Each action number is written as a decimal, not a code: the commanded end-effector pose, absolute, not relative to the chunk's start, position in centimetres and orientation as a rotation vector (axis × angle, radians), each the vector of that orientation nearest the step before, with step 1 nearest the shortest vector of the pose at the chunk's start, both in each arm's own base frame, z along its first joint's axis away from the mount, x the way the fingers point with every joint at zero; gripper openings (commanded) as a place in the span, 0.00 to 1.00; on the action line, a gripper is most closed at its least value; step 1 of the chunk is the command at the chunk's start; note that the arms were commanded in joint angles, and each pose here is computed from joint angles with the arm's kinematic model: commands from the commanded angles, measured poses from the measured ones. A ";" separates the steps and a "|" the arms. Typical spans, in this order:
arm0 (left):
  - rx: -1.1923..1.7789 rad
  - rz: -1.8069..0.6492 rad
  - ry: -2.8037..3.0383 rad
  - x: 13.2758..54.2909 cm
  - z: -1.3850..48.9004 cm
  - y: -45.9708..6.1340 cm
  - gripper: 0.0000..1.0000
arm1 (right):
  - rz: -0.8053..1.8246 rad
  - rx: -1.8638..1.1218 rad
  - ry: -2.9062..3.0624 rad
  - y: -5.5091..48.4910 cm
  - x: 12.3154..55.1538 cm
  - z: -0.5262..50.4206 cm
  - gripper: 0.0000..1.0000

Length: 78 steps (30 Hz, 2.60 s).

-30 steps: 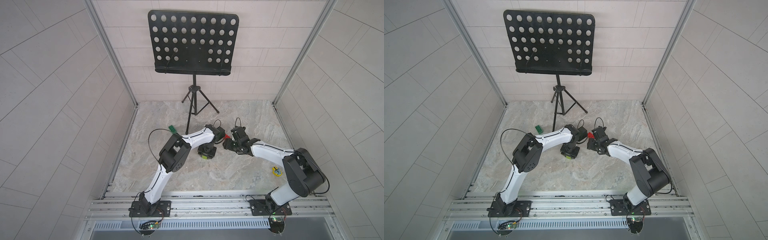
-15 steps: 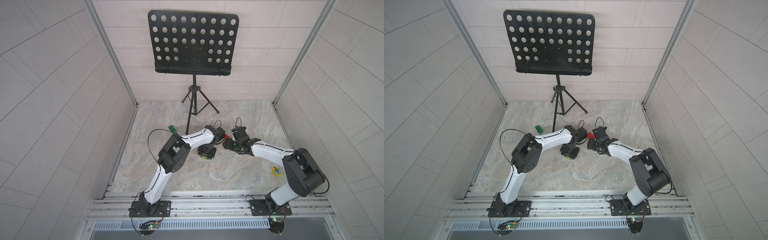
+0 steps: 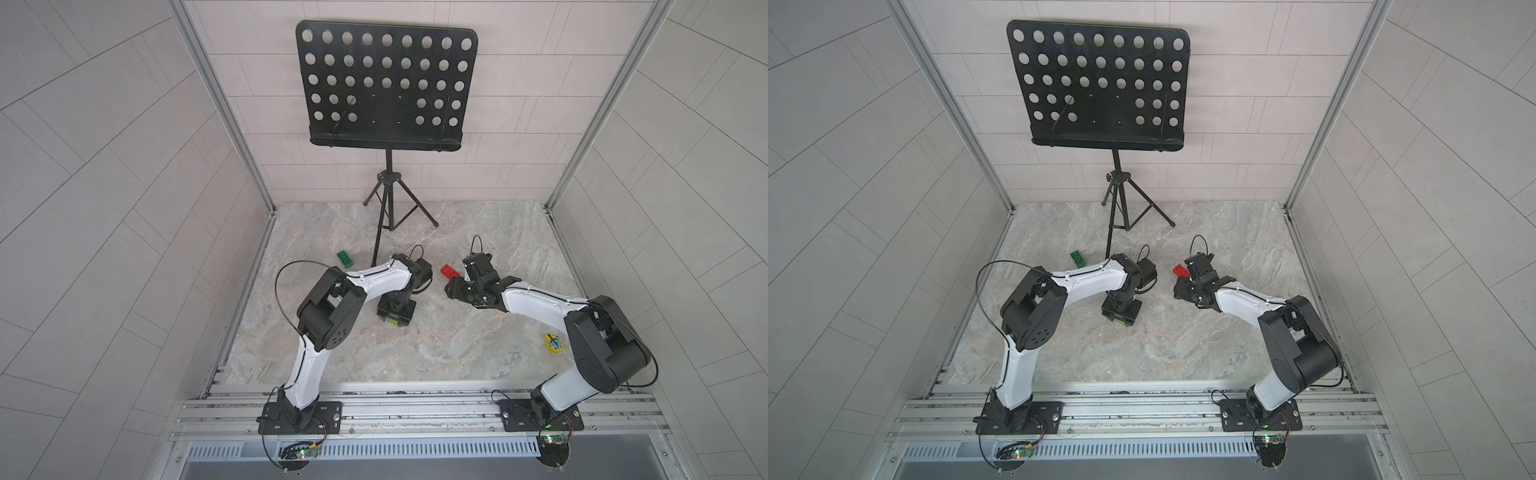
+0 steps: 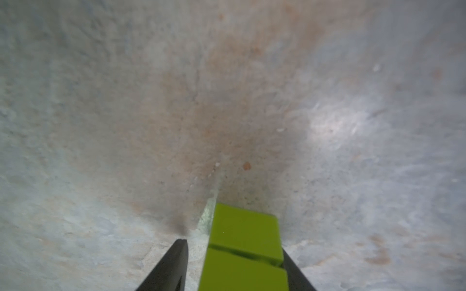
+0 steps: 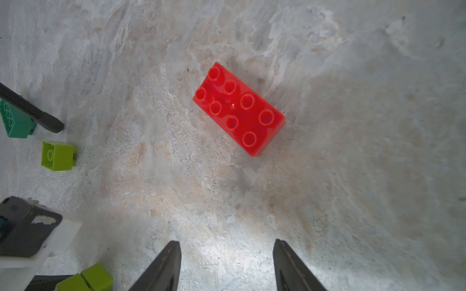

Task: Assemble an ice cream with lego
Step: Assemble the lego brick with the lego brick.

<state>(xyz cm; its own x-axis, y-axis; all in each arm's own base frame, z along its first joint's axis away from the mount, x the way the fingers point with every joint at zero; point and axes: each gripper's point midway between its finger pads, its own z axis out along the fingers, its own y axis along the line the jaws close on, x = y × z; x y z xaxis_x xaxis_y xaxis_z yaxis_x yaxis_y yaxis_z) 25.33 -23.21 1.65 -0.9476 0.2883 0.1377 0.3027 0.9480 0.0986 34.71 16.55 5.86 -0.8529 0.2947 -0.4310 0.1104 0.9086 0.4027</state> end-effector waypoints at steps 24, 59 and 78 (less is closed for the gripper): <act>-0.232 0.185 -3.109 26.5 7.2 -21.8 0.62 | 0.494 0.292 2.580 16.6 35.2 5.9 0.65; -0.089 0.093 -3.116 25.4 2.5 -19.8 0.62 | 0.486 0.286 2.576 16.6 35.2 6.0 0.65; -0.060 0.071 -3.290 32.5 10.9 -18.9 0.96 | 0.501 0.273 2.549 16.7 35.2 6.6 0.67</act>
<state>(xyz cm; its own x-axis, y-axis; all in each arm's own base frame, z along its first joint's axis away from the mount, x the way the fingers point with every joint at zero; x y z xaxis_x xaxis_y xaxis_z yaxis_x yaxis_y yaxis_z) 31.43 -21.01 10.41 -0.9869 0.0266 -0.1590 0.0458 0.9920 -0.1179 34.95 16.70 5.81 -0.8539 0.2905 -0.4319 0.1068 0.9099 0.4009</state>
